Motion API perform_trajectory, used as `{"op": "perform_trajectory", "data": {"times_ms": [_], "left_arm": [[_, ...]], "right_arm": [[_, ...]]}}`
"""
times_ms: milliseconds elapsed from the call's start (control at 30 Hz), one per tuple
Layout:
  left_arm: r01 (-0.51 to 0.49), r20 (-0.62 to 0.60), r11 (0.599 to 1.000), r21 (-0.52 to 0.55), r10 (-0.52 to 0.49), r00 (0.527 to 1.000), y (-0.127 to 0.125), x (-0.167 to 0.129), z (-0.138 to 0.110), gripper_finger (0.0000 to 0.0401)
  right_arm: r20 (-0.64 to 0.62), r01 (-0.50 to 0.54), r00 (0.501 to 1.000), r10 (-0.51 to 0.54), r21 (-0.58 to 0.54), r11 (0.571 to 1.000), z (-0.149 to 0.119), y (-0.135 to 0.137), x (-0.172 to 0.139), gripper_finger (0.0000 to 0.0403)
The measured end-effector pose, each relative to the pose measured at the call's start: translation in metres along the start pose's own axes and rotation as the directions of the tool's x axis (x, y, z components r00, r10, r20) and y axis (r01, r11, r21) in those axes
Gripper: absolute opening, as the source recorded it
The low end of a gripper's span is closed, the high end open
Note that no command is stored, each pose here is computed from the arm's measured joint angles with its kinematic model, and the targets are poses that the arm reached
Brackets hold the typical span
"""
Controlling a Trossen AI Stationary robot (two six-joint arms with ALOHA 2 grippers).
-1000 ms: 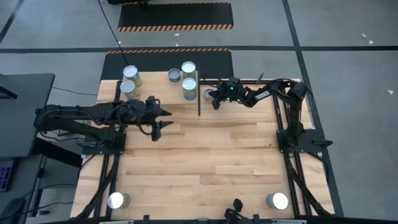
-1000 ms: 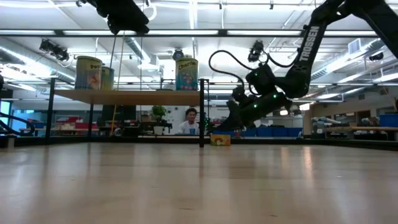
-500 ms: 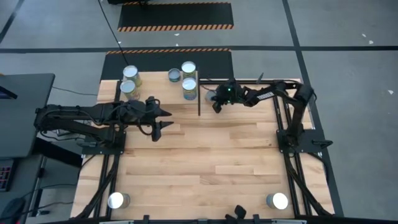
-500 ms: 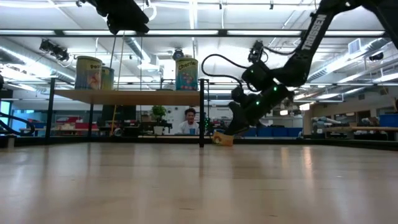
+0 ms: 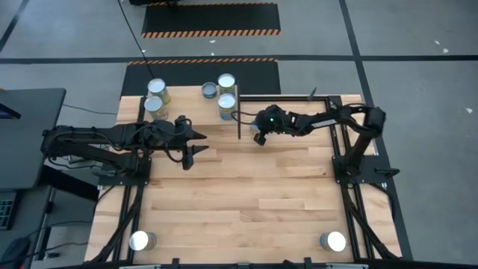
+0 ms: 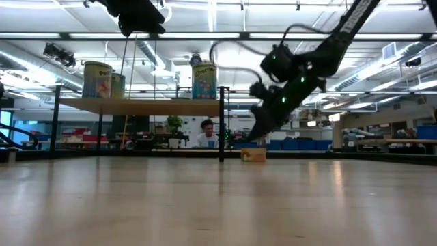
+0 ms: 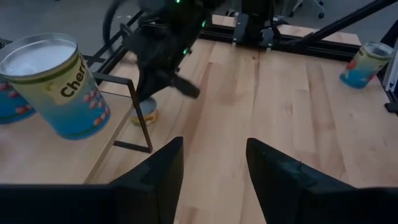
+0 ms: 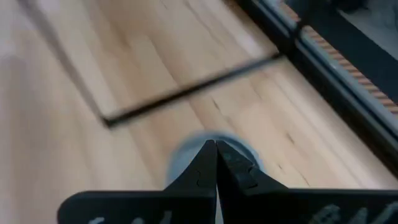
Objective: Pick and place cans onto a shelf
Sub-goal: Put the mushroom can on the shelf
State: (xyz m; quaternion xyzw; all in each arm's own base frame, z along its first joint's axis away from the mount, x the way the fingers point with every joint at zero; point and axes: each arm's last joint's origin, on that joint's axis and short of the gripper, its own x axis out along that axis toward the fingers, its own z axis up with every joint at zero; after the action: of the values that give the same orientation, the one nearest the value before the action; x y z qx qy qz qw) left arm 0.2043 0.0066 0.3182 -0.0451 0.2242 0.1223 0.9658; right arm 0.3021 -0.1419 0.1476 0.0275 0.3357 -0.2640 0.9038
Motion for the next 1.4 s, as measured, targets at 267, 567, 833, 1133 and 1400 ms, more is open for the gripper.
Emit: {"op": "perform_trajectory", "data": {"times_ms": [267, 567, 833, 1133, 1400], "left_arm": [[0.021, -0.002, 1.0, 0.015, -0.021, 1.0, -0.005, -0.001, -0.001, 0.0181], [0.085, -0.042, 0.983, 0.16, -0.079, 0.996, -0.01, -0.001, -0.004, 0.0181], [0.178, 0.002, 0.963, 0.201, -0.182, 0.983, -0.032, 0.028, -0.046, 0.0186], [0.199, -0.054, 0.963, 0.18, -0.192, 0.98, -0.043, 0.064, -0.086, 0.0296], [0.196, -0.132, 0.944, 0.266, -0.166, 0.977, -0.05, 0.101, -0.109, 0.0358]], "right_arm": [[-0.06, -0.064, 0.996, 0.063, -0.011, 0.998, -0.014, 0.011, 0.014, 0.0002], [-0.111, -0.46, 0.887, 0.449, -0.109, 0.881, -0.018, 0.081, -0.009, 0.0002], [0.018, -0.585, 0.792, 0.61, -0.264, 0.767, -0.005, 0.15, -0.061, 0.0003], [-0.077, -0.407, 0.913, 0.401, -0.222, 0.886, -0.026, 0.171, -0.094, 0.0004], [-0.14, -0.227, 0.97, 0.199, -0.219, 0.949, -0.041, 0.164, -0.075, 0.0004]]}}
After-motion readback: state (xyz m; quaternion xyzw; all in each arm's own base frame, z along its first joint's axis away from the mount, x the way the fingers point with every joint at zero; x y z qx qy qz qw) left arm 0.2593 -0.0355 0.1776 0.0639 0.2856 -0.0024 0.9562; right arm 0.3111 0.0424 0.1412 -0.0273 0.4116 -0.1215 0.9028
